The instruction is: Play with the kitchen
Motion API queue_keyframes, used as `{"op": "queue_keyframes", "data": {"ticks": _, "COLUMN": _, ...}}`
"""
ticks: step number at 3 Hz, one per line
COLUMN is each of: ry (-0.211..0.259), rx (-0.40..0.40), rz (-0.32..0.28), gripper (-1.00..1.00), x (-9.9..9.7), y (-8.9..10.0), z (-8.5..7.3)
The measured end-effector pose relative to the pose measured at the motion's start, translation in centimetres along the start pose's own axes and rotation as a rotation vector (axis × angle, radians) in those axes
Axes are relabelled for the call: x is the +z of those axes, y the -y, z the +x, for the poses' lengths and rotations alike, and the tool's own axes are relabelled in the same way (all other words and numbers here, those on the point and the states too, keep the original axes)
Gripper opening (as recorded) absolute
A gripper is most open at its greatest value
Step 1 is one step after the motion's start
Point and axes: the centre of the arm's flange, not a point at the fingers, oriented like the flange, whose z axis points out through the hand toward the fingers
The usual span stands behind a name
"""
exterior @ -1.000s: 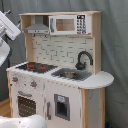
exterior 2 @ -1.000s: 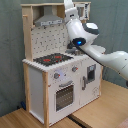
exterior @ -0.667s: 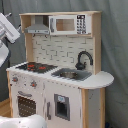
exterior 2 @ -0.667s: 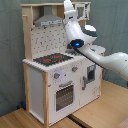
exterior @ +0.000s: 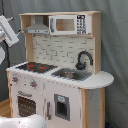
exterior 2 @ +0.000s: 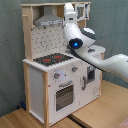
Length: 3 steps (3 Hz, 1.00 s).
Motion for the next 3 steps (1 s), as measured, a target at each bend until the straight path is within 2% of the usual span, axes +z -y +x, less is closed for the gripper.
{"op": "queue_keyframes", "data": {"ticks": 1, "ry": 0.068, "rx": 0.056, "rz": 0.065, "gripper": 1.00, "x": 0.01, "y": 1.93, "z": -0.90}}
{"op": "queue_keyframes", "data": {"ticks": 2, "ry": 0.151, "rx": 0.102, "rz": 0.094, "gripper": 1.00, "x": -0.04, "y": 2.37, "z": -1.40}}
{"op": "queue_keyframes", "data": {"ticks": 3, "ry": 0.220, "rx": 0.115, "rz": 0.091, "gripper": 1.00, "x": -0.40, "y": 1.97, "z": -1.25}}
